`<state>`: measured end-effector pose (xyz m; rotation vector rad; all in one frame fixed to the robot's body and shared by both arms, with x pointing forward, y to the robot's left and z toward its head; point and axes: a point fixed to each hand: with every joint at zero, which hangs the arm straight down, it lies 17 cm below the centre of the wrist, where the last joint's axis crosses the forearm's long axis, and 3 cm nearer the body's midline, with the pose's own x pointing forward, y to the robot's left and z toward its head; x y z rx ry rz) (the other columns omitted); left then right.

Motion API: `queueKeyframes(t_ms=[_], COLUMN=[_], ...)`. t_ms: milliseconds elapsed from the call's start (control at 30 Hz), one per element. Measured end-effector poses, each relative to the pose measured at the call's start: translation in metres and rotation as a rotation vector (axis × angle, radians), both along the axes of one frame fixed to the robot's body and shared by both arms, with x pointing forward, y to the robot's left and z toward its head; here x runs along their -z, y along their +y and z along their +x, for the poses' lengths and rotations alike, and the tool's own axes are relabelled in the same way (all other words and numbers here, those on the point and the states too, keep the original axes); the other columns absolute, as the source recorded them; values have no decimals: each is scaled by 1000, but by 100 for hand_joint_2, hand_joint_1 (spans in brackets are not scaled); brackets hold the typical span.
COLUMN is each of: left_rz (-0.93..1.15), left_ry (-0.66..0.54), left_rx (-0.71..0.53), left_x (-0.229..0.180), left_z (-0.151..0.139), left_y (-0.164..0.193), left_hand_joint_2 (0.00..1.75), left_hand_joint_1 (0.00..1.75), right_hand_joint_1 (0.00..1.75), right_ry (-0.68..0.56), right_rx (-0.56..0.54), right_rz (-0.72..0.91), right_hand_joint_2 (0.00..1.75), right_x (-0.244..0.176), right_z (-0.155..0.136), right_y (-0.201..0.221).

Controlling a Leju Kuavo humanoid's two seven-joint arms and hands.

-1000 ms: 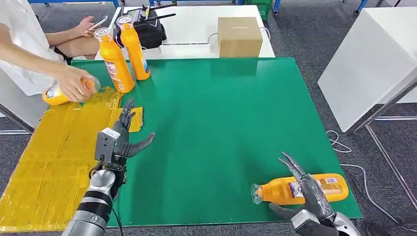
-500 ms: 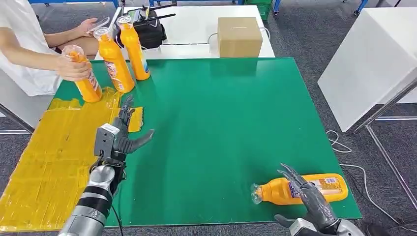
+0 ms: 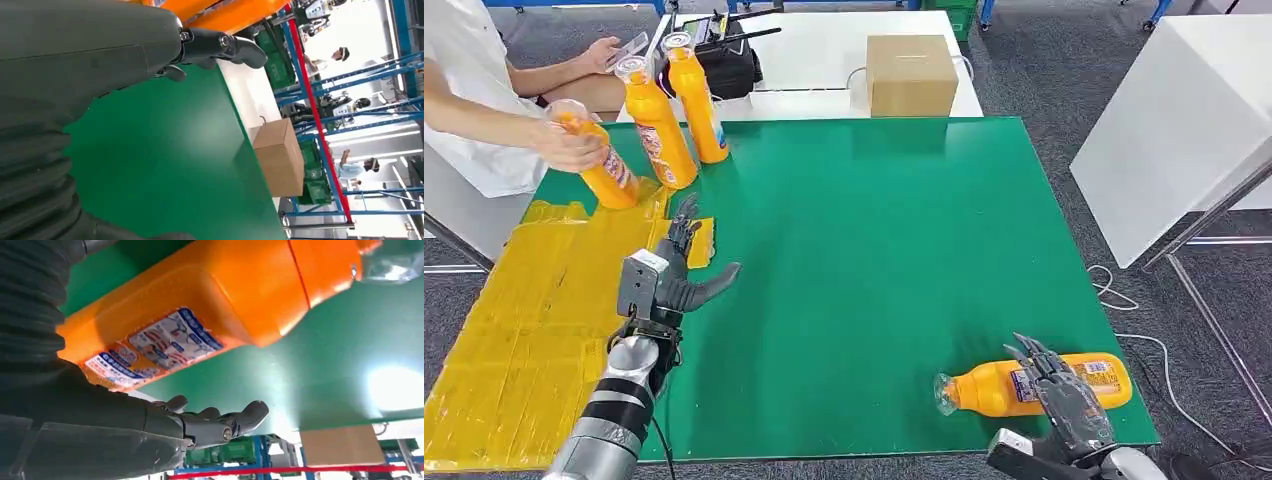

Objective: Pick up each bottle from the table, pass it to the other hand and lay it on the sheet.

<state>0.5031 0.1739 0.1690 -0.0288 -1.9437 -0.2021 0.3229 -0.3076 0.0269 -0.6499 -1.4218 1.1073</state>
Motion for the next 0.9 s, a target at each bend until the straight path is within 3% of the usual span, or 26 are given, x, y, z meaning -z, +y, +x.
queueKeyframes(t_ms=[900], left_rz=[-14], left_ry=[27], left_rx=[16], left_x=[1], left_z=[1], left_y=[-9], left_hand_joint_2=[175], left_hand_joint_1=[0], right_hand_joint_1=[0], right_ry=[-9], right_rx=[165], right_rz=[-262], right_hand_joint_2=[175], right_x=[20], right_z=[53], right_y=[-63])
